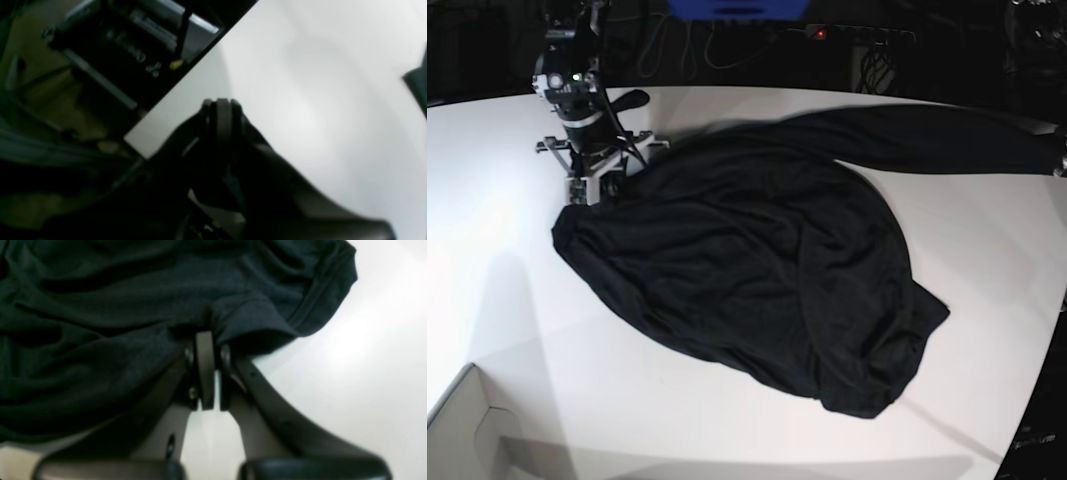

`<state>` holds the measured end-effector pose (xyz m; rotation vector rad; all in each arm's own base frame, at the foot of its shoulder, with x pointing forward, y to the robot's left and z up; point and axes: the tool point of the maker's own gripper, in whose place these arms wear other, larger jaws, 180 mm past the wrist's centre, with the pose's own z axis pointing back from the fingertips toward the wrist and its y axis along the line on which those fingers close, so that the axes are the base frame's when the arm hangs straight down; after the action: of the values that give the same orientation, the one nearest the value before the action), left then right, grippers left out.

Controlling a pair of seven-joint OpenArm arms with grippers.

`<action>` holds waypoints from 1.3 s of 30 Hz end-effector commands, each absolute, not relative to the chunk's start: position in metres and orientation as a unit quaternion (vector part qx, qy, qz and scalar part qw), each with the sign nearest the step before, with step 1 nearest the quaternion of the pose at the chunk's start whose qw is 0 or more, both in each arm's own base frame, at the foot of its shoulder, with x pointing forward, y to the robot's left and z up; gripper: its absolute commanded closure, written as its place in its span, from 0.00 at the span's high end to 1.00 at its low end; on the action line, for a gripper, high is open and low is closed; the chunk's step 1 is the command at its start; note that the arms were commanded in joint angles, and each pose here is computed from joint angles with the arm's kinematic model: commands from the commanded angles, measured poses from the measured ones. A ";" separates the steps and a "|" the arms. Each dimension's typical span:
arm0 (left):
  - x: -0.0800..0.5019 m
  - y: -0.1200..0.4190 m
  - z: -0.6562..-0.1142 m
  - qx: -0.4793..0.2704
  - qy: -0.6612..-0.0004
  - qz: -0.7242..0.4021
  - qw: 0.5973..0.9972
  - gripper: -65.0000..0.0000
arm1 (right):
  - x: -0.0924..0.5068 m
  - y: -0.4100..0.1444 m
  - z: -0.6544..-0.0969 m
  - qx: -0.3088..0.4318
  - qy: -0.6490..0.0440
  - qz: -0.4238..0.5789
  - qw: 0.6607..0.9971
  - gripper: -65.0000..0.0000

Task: Layout the t-shirt on the table in an organized manner, then fold the t-shirt properly
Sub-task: 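Stretch the sleeve outward with the left gripper, then release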

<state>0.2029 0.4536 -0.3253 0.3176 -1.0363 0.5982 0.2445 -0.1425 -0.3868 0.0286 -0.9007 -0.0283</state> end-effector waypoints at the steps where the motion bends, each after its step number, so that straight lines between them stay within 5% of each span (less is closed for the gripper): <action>1: 0.210 0.464 -0.317 0.152 -0.502 0.283 0.803 0.00 | 0.251 -0.145 -0.376 0.013 -0.456 -0.016 0.890 0.00; 25: 0.249 0.468 -0.394 0.064 -0.452 0.406 0.792 0.00 | 0.235 -0.184 -0.363 -0.034 -0.462 -0.043 0.885 0.00; 27: 0.247 0.468 -0.394 0.064 -0.451 0.406 0.792 0.07 | 0.235 -0.184 -0.363 -0.034 -0.461 -0.043 0.886 0.00; 32: 0.251 0.465 -0.380 0.057 -0.442 0.392 0.805 0.43 | 0.231 -0.184 -0.365 -0.035 -0.457 -0.042 0.888 0.01; 35: 0.264 0.459 -0.355 0.050 -0.463 0.375 0.801 0.57 | 0.230 -0.184 -0.365 -0.033 -0.457 -0.042 0.888 0.14; 39: 0.302 0.420 -0.323 -0.019 -0.511 0.360 0.780 0.59 | 0.226 -0.183 -0.367 -0.032 -0.454 -0.044 0.889 0.33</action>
<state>0.2907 0.4212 -0.3378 -0.0262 -1.0603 0.8017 0.2229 -0.1820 -0.3765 -0.0645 -0.9046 -0.0930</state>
